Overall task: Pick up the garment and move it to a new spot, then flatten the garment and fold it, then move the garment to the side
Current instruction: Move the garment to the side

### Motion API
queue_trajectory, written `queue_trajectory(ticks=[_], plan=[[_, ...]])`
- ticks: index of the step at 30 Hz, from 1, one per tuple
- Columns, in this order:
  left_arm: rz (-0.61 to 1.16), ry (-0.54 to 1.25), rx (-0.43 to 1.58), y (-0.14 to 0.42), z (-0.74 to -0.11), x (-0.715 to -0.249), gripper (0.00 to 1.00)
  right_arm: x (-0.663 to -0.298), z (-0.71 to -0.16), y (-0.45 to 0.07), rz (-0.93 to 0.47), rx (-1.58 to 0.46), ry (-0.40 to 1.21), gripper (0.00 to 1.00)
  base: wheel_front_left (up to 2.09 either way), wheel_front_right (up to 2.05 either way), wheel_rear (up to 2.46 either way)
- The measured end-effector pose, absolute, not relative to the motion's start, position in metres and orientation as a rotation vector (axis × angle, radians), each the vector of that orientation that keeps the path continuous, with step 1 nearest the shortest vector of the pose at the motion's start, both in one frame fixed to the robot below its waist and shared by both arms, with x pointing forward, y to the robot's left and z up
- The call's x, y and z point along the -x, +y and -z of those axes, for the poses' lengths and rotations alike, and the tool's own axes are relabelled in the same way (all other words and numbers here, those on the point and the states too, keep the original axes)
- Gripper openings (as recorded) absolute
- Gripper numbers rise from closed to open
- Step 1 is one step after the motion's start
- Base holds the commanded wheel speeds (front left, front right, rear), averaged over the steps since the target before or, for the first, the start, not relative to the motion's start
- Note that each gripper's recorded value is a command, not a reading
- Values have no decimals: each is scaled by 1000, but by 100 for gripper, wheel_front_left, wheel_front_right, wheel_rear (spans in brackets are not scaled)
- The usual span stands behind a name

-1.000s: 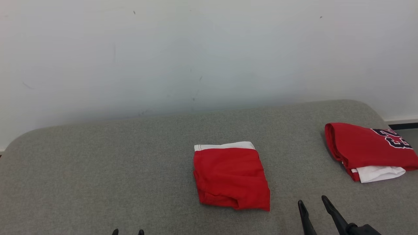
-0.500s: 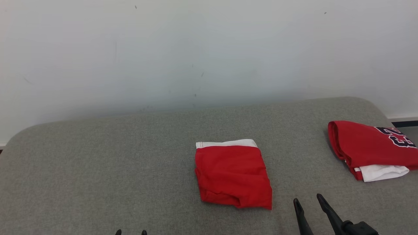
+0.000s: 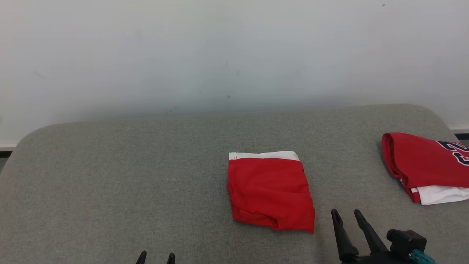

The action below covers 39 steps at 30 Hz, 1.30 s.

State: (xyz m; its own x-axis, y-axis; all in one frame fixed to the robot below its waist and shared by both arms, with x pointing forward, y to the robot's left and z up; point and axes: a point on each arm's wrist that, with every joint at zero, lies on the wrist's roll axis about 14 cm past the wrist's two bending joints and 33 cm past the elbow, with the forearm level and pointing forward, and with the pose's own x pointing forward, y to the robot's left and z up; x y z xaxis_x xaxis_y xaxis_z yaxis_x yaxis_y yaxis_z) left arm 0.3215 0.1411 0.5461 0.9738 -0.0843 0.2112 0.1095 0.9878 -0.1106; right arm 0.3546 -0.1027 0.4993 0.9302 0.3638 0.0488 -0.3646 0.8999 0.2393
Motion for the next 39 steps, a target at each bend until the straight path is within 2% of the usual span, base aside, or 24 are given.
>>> queue_trajectory(ticks=[12,18,30,38,39], plan=[[93,-193,127,142,-542,-327,100,-395,-483,-94,-386,-443,127,100,0,0,0],[91,-171,131,142,-536,-328,100,-411,-464,-86,-392,-535,246,100,0,0,0],[130,-145,128,132,-530,-349,100,-448,-435,-81,-414,-543,419,100,0,0,0],[128,-126,130,130,-524,-353,100,-446,-415,-67,-435,-565,499,100,0,0,0],[129,-128,129,131,-525,-354,100,-445,-415,-66,-436,-570,502,98,0,0,0]])
